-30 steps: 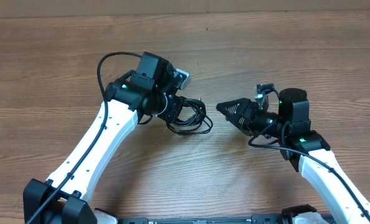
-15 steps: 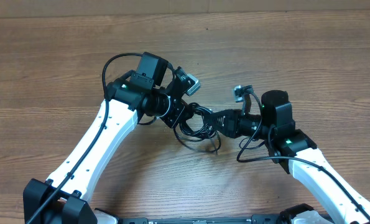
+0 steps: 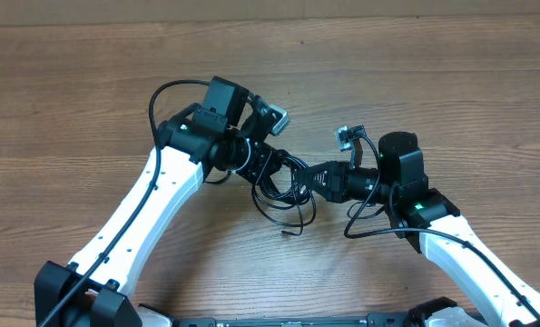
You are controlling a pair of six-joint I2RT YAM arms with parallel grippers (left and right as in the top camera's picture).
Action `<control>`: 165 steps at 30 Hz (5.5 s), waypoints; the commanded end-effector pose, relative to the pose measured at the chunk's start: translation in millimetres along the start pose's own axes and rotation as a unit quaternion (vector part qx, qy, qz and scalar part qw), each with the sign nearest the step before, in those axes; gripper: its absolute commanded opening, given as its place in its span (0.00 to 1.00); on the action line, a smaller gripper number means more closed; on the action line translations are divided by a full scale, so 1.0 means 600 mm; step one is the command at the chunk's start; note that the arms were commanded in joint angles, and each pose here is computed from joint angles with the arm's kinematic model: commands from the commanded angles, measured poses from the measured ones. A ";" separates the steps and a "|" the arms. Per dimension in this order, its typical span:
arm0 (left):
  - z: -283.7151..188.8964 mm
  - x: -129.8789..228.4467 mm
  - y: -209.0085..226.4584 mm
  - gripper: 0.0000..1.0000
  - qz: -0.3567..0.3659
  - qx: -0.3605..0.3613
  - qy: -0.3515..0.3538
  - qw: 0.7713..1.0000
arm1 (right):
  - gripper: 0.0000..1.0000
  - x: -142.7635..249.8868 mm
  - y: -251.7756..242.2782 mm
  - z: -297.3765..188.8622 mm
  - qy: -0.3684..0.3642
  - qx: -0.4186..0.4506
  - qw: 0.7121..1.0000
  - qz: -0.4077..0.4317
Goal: Untangle cables
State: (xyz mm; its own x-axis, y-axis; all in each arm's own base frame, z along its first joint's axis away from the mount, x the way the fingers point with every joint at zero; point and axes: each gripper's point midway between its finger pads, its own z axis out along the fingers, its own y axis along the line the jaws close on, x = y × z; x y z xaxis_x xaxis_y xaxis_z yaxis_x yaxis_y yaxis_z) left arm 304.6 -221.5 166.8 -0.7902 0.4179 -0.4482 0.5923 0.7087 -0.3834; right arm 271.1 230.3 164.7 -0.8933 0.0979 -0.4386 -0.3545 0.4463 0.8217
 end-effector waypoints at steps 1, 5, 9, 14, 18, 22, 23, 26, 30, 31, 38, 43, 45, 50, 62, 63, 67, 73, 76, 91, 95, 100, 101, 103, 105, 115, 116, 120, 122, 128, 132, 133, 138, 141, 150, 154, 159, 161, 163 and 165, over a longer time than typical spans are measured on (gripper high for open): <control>-0.010 -0.025 0.065 0.05 -0.094 -0.099 -0.032 0.990 | 0.04 0.045 0.057 -0.002 0.072 -0.090 0.993 -0.002; -0.022 -0.016 0.126 0.04 -0.190 -0.201 -0.047 0.960 | 0.04 0.051 0.050 -0.002 0.078 -0.081 0.994 0.012; -0.031 -0.017 0.144 0.04 -0.239 -0.232 -0.066 0.941 | 0.04 0.049 0.024 0.001 0.067 -0.041 0.997 0.029; -0.031 -0.024 0.145 0.04 -0.249 -0.230 -0.078 0.938 | 0.04 0.042 0.007 0.003 0.051 -0.011 0.998 0.034; -0.031 -0.024 0.145 0.04 -0.249 -0.230 -0.077 0.938 | 0.04 0.032 -0.020 0.004 0.028 0.033 0.998 0.054; -0.030 -0.019 0.144 0.07 -0.266 -0.229 -0.075 0.933 | 0.04 0.019 -0.043 0.002 -0.001 0.071 0.991 0.114; -0.030 -0.018 0.144 0.08 -0.266 -0.229 -0.074 0.933 | 0.04 0.018 -0.045 0.001 -0.004 0.074 0.990 0.117; -0.030 -0.015 0.143 0.05 -0.267 -0.229 -0.070 0.933 | 0.04 0.018 -0.045 0.001 -0.004 0.075 0.990 0.117; -0.029 -0.010 0.143 0.04 -0.269 -0.230 -0.064 0.933 | 0.04 0.017 -0.046 0.001 -0.006 0.076 0.990 0.117; -0.029 -0.009 0.143 0.04 -0.269 -0.230 -0.063 0.933 | 0.04 0.017 -0.046 0.001 -0.006 0.077 0.990 0.117; -0.029 -0.005 0.142 0.04 -0.271 -0.231 -0.058 0.933 | 0.04 0.016 -0.048 0.001 -0.008 0.079 0.990 0.117; -0.029 -0.004 0.142 0.10 -0.297 -0.230 -0.063 0.925 | 0.04 0.013 -0.053 0.000 -0.014 0.087 0.989 0.116; -0.029 -0.004 0.143 0.16 -0.301 -0.229 -0.065 0.923 | 0.04 0.010 -0.057 -0.001 -0.020 0.094 0.989 0.116; -0.021 -0.005 0.127 0.04 -0.317 -0.200 -0.061 0.925 | 0.04 0.007 -0.061 -0.002 -0.025 0.101 0.988 0.115; -0.009 -0.002 0.099 0.04 -0.309 -0.174 -0.045 0.934 | 0.04 0.003 -0.066 -0.003 -0.035 0.108 0.985 0.131; -0.008 -0.002 0.098 0.04 -0.308 -0.174 -0.044 0.934 | 0.04 0.003 -0.066 -0.003 -0.035 0.108 0.985 0.132; -0.006 0.004 0.093 0.04 -0.307 -0.175 -0.037 0.935 | 0.04 0.001 -0.068 -0.003 -0.039 0.111 0.984 0.133; 0.000 0.012 0.087 0.04 -0.303 -0.174 -0.027 0.937 | 0.04 0.004 -0.063 -0.002 -0.033 0.103 0.985 0.135; 0.009 0.017 0.073 0.04 -0.270 -0.159 -0.012 0.950 | 0.04 0.004 -0.062 -0.002 -0.034 0.102 0.984 0.143; 0.032 0.031 -0.014 0.40 -0.269 -0.011 0.039 0.962 | 0.04 -0.018 -0.074 -0.006 -0.075 0.119 0.973 0.182; 0.033 0.042 -0.011 0.40 -0.309 -0.019 0.048 0.950 | 0.04 -0.020 -0.073 -0.006 -0.077 0.118 0.972 0.186; 0.033 0.070 -0.011 0.61 -0.379 -0.033 0.075 0.922 | 0.04 -0.023 -0.072 -0.006 -0.080 0.117 0.973 0.183; 0.036 0.080 -0.011 0.78 -0.427 -0.039 0.081 0.900 | 0.04 -0.024 -0.071 -0.006 -0.081 0.116 0.973 0.182; 0.041 0.090 -0.010 0.94 -0.479 -0.045 0.087 0.872 | 0.04 -0.025 -0.071 -0.006 -0.082 0.115 0.973 0.182; 0.047 0.100 -0.008 0.98 -0.524 -0.052 0.091 0.845 | 0.04 -0.025 -0.071 -0.006 -0.082 0.115 0.973 0.182; 0.084 0.105 0.010 0.70 -0.629 -0.048 0.060 0.774 | 0.04 -0.020 -0.064 -0.004 -0.073 0.102 0.971 0.206; 0.087 0.103 0.012 0.65 -0.632 -0.045 0.055 0.772 | 0.04 -0.019 -0.062 -0.003 -0.071 0.099 0.970 0.208; 0.092 0.086 0.014 0.49 -0.628 -0.031 0.037 0.777 | 0.04 -0.016 -0.058 -0.002 -0.064 0.093 0.971 0.210; 0.093 0.078 0.012 0.42 -0.624 -0.024 0.031 0.780 | 0.04 -0.014 -0.056 -0.002 -0.063 0.089 0.969 0.222; 0.098 0.064 0.003 0.26 -0.611 -0.013 0.020 0.792 | 0.04 -0.013 -0.053 -0.001 -0.060 0.085 0.966 0.237; 0.099 0.064 0.017 0.04 -0.595 -0.035 0.003 0.803 | 0.04 -0.010 -0.050 0.000 -0.055 0.079 0.964 0.246; 0.098 0.064 0.021 0.04 -0.589 -0.040 -0.001 0.807 | 0.04 -0.010 -0.050 0.000 -0.055 0.080 0.964 0.246; 0.092 0.057 0.046 0.04 -0.544 -0.057 -0.020 0.837 | 0.04 -0.010 -0.052 0.000 -0.056 0.082 0.964 0.246; 0.086 0.048 0.061 0.04 -0.520 -0.054 -0.032 0.852 | 0.04 -0.012 -0.056 -0.001 -0.061 0.087 0.963 0.246; 0.064 0.009 0.073 0.04 -0.482 0.016 -0.054 0.874 | 0.10 -0.009 -0.124 -0.023 -0.109 0.189 0.939 0.268; 0.058 -0.001 0.076 0.04 -0.490 0.032 -0.062 0.869 | 0.11 -0.002 -0.150 -0.036 -0.121 0.230 0.925 0.277; 0.058 -0.005 0.076 0.04 -0.491 0.035 -0.066 0.868 | 0.19 0.008 -0.163 -0.042 -0.121 0.253 0.917 0.284; 0.058 -0.005 0.076 0.04 -0.487 0.035 -0.066 0.870 | 0.21 0.014 -0.166 -0.044 -0.116 0.258 0.915 0.288; 0.058 -0.005 0.076 0.04 -0.478 0.033 -0.067 0.875 | 0.24 0.019 -0.170 -0.045 -0.113 0.264 0.912 0.291; 0.058 -0.005 0.077 0.04 -0.470 0.032 -0.067 0.880 | 0.28 0.021 -0.171 -0.046 -0.112 0.267 0.911 0.293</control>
State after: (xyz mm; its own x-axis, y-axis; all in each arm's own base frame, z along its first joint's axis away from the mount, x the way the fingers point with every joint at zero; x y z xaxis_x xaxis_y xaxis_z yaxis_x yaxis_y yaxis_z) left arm 340.2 -211.9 125.8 -0.8961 -0.4433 0.0209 -0.3393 0.6540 -0.6761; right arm 286.6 163.6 82.0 -0.7944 0.6037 -0.0678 0.4100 0.6152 0.6734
